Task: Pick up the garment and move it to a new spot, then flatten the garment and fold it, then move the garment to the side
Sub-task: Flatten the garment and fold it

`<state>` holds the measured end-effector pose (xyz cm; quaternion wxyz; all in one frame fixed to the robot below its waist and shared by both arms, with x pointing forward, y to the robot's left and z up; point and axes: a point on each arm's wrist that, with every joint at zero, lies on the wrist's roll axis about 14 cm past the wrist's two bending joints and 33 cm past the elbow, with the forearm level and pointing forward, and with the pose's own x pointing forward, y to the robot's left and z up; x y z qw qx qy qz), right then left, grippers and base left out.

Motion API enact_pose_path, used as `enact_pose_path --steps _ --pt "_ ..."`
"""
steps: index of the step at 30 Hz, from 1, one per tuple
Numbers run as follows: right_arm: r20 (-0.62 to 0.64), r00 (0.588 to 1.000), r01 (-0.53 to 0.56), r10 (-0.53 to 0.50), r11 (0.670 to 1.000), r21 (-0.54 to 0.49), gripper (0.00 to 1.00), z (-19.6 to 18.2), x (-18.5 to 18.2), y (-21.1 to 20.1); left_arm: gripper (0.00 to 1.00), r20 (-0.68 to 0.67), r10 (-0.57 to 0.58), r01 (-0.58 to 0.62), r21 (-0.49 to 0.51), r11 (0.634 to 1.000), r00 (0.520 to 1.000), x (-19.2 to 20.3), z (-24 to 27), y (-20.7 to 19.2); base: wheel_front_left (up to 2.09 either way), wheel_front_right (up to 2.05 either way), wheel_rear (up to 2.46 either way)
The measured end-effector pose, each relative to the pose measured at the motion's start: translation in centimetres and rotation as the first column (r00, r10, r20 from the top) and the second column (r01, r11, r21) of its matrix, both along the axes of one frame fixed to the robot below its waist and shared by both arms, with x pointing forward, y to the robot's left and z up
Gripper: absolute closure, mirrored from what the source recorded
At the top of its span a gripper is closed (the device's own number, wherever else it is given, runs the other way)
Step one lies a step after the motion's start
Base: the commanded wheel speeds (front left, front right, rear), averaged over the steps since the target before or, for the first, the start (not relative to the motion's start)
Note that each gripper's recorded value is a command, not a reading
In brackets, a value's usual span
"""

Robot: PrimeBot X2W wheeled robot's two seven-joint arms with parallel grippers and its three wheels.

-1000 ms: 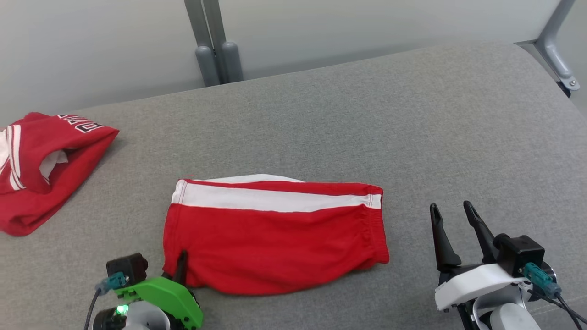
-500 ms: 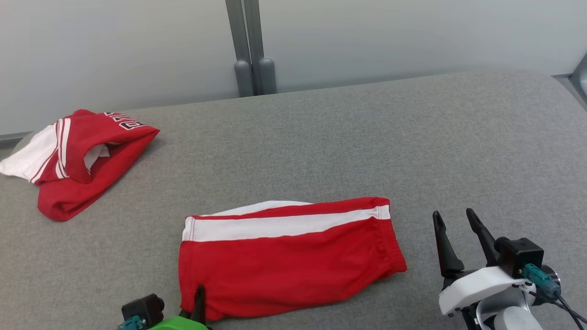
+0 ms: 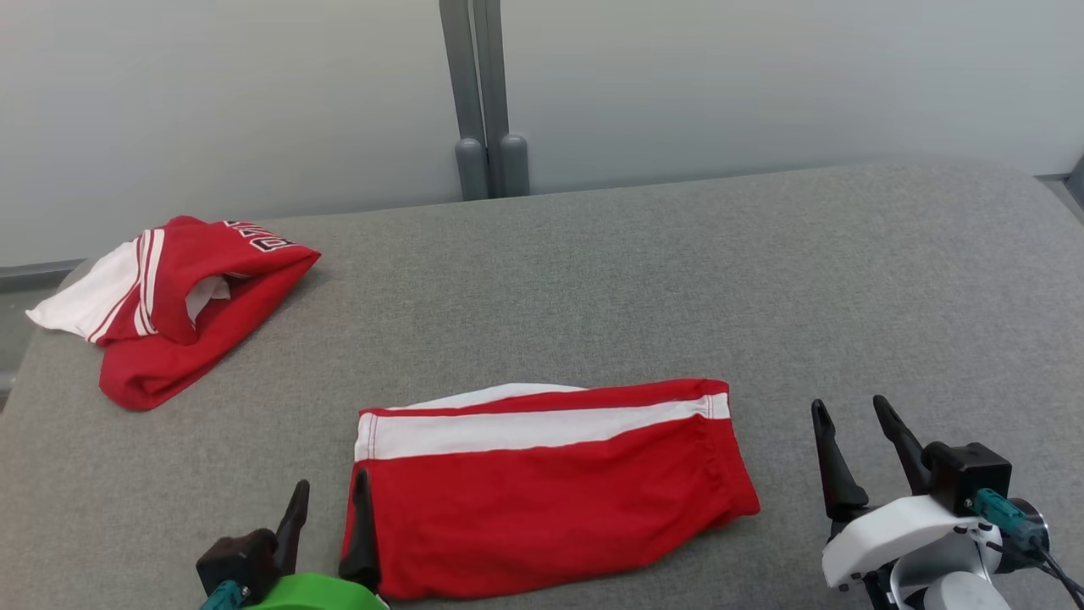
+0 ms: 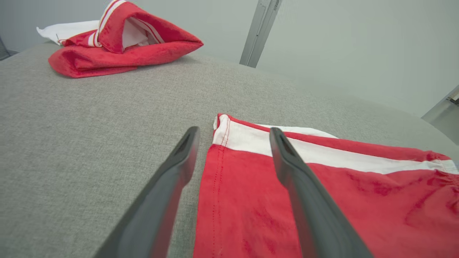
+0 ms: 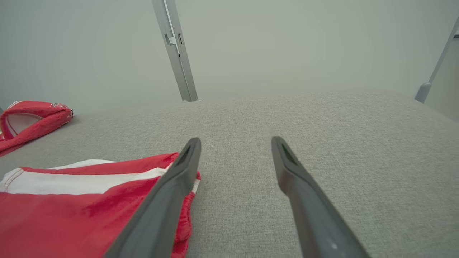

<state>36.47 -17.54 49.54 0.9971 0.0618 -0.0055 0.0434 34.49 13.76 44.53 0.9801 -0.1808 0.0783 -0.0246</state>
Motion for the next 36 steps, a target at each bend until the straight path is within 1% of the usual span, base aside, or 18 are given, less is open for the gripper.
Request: enact_pose_path --steps 3,5,8,14,18,19,20,21,22,23,25,29,33,34,35,36 --pt "-0.011 1.000 -0.005 0.005 1.000 -0.004 0.00 0.0 -0.1 0.1 0.00 0.069 -0.011 0.008 0.038 0.999 0.998 0.3 1.8 0.0 0.00 0.00 0.00" --pt "-0.067 0.998 -0.022 0.022 1.000 0.001 0.00 -0.9 -0.2 0.4 0.00 0.117 -0.017 0.011 0.059 0.998 0.993 0.4 3.1 0.0 0.00 0.00 0.00" --pt "-0.102 0.994 -0.044 0.045 0.999 0.006 0.00 -1.2 -0.2 0.9 0.00 0.189 -0.026 0.010 0.085 0.996 0.982 0.4 5.2 0.2 0.00 0.00 0.00" --pt "-0.202 0.973 -0.108 0.107 0.994 0.008 0.00 -2.4 -0.1 2.2 0.00 0.209 0.016 -0.036 0.091 0.995 0.978 -0.7 5.6 1.3 0.00 0.00 0.00" --pt "-0.240 0.957 -0.159 0.161 0.987 0.030 0.00 -2.6 0.6 3.9 0.00 0.220 0.033 -0.053 0.085 0.995 0.975 -0.9 5.9 1.7 0.00 0.00 0.00" --pt "-0.296 0.934 -0.194 0.199 0.980 0.046 0.00 -3.5 1.2 5.1 0.00 0.218 0.049 -0.069 0.086 0.994 0.975 -1.0 5.8 2.2 0.00 0.00 0.00" --pt "-0.322 0.923 -0.204 0.211 0.977 0.056 0.00 -4.0 1.3 5.5 0.00 0.216 0.054 -0.074 0.086 0.994 0.975 -1.0 5.7 2.3 0.00 0.00 0.00" --pt "-0.378 0.897 -0.216 0.227 0.974 0.071 0.00 -5.3 1.4 6.0 0.00 0.210 0.064 -0.085 0.092 0.992 0.975 -1.1 5.5 2.7 0.00 0.00 0.00" --pt "-0.412 0.881 -0.222 0.232 0.972 0.073 0.00 -6.1 1.4 6.2 0.00 0.208 0.073 -0.095 0.096 0.991 0.975 -1.1 5.4 3.0 0.00 0.00 0.00" --pt "-0.472 0.850 -0.225 0.236 0.971 0.081 0.00 -7.6 1.1 6.3 0.00 0.204 0.083 -0.105 0.099 0.990 0.976 -1.2 5.3 3.3 0.00 0.00 0.00" --pt "-0.533 0.811 -0.231 0.241 0.969 0.087 0.00 -9.2 0.9 6.6 0.00 0.195 0.095 -0.116 0.098 0.988 0.976 -1.3 5.0 3.6 0.00 0.00 0.00" --pt "-0.586 0.764 -0.243 0.269 0.962 0.125 0.00 -10.3 1.1 7.6 0.00 0.178 0.122 -0.142 0.102 0.985 0.976 -1.5 4.4 4.5 0.00 0.00 0.00" --pt "-0.619 0.730 -0.250 0.289 0.956 0.151 0.00 -10.9 1.4 8.0 0.00 0.168 0.133 -0.152 0.108 0.982 0.977 -1.6 4.1 4.9 0.00 0.00 0.00" --pt "-0.626 0.722 -0.255 0.295 0.954 0.156 0.08 -11.0 1.4 8.2 0.00 0.166 0.135 -0.155 0.109 0.982 0.977 -1.6 4.0 5.0 0.00 0.00 0.00" --pt "-0.631 0.716 -0.257 0.300 0.953 0.162 0.41 -11.0 1.5 8.3 0.00 0.165 0.136 -0.155 0.109 0.982 0.977 -1.6 4.0 5.0 0.00 0.00 0.00" --pt "-0.635 0.708 -0.259 0.309 0.950 0.173 0.67 -11.0 1.5 8.5 0.00 0.164 0.136 -0.155 0.109 0.982 0.977 -1.6 4.0 5.0 0.00 0.00 0.00"
